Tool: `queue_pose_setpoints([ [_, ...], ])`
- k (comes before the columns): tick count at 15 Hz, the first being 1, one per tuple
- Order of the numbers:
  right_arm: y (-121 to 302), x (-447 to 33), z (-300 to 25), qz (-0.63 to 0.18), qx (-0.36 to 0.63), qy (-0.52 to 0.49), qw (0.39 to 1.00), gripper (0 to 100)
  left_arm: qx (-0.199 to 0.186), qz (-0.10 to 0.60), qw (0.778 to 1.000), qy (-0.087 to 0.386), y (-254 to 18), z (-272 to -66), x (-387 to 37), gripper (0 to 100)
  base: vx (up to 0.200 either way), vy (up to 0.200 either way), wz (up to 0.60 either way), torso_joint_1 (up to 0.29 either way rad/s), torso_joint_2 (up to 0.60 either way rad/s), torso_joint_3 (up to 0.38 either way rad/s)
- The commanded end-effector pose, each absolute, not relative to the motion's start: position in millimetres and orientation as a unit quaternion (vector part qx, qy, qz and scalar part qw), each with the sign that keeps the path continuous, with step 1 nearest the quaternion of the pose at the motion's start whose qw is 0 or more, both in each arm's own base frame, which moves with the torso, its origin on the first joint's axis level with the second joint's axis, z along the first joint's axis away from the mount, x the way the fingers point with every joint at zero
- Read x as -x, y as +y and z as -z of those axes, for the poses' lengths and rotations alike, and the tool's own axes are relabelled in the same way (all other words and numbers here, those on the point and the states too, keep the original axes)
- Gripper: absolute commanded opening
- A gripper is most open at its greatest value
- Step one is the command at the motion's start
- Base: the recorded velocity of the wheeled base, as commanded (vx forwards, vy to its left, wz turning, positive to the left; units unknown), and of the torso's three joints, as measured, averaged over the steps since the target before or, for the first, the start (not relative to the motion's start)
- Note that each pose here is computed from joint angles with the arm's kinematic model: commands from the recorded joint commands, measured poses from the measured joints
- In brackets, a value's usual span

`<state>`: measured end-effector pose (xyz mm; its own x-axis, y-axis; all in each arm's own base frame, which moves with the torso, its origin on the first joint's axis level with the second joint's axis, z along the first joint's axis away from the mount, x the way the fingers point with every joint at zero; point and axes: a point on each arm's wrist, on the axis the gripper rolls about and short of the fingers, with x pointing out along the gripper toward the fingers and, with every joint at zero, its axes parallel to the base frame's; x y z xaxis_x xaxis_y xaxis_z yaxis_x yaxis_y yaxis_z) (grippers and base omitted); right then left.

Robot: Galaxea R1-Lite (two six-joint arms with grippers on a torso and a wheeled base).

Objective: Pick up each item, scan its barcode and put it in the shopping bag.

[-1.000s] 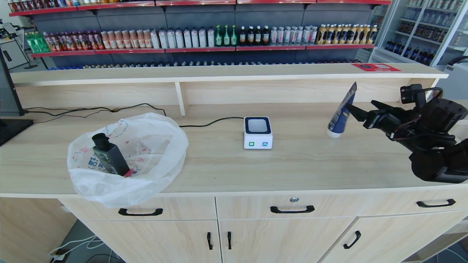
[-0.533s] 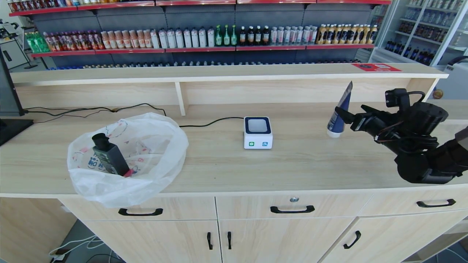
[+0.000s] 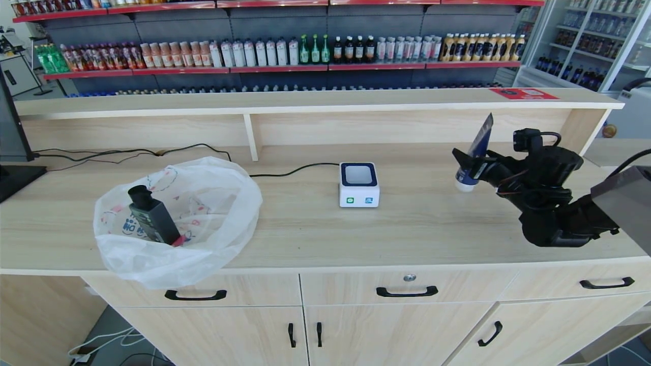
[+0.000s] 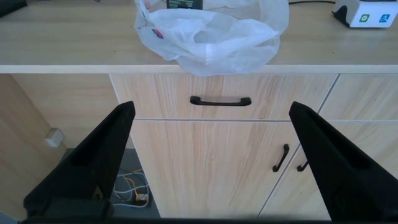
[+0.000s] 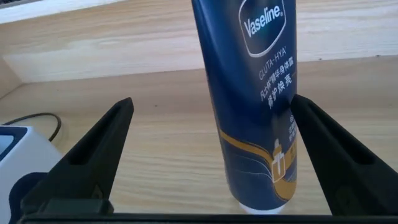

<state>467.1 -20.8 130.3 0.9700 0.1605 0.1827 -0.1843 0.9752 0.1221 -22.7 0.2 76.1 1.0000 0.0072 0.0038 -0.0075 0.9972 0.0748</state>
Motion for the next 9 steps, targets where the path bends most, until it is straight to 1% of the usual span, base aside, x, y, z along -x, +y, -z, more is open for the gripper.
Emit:
queue_pose_setpoints([
  [1,-21,-476,-112,-0.083,-0.072,-0.072,0.991,100,-0.038,-0.004,0.999,-0.002,0,-76,23,100,0.0,0.0,0.0,0.0,0.0,0.0],
  [2,-21,-479,-105,-0.077,-0.073,-0.066,0.992,100,-0.038,-0.004,0.999,-0.002,0,-76,23,100,0.0,0.0,0.0,0.0,0.0,0.0],
  [5,-23,-491,-98,-0.043,-0.076,-0.068,0.994,100,-0.038,-0.004,0.999,-0.002,0,-76,23,100,0.0,0.0,0.0,0.0,0.0,0.0],
  [9,-27,-500,-88,-0.029,-0.075,-0.071,0.994,100,-0.037,-0.004,0.999,-0.002,0,-76,23,100,0.0,0.0,0.0,0.0,0.0,0.0],
])
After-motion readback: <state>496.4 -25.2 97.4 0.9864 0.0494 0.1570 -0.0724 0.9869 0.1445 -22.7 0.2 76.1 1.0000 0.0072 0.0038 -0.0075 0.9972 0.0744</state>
